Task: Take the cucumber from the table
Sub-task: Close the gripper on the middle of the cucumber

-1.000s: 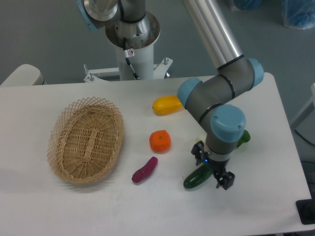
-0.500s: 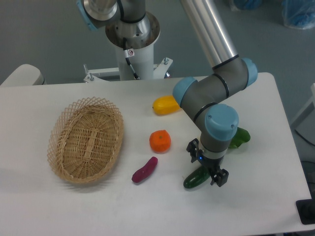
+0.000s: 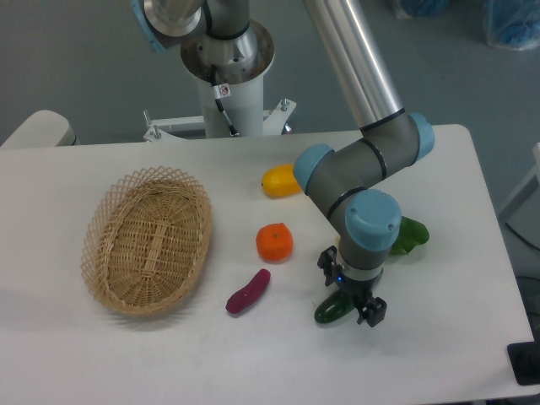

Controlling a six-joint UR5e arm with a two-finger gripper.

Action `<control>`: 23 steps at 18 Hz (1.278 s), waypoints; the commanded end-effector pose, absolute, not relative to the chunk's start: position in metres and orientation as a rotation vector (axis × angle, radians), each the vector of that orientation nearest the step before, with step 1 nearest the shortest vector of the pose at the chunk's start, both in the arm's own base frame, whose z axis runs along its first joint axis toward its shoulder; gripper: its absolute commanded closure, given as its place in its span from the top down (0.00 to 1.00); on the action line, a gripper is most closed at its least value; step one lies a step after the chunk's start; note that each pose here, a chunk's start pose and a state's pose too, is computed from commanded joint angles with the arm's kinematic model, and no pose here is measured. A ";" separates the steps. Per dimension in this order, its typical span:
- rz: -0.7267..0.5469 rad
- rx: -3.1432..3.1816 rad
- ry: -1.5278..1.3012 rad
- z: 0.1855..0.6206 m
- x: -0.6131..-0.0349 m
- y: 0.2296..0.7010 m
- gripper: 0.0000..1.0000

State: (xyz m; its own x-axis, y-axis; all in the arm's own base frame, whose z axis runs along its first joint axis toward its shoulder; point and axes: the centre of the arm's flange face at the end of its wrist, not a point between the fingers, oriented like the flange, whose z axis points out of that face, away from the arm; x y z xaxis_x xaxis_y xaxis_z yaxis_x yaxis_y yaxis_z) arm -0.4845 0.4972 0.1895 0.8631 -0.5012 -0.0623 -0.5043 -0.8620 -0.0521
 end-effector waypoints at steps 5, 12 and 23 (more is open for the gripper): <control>0.106 -3.002 0.816 0.186 -0.480 0.503 0.67; 0.146 -3.031 0.789 0.194 -0.483 0.507 0.28; 0.239 -3.013 0.797 0.258 -0.513 0.523 0.28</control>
State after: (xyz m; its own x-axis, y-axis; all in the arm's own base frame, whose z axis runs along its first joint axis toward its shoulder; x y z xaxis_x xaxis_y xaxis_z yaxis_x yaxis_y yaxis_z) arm -0.5133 0.5226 0.2584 0.8583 -0.4903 -0.1513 -0.4927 -0.8699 0.0234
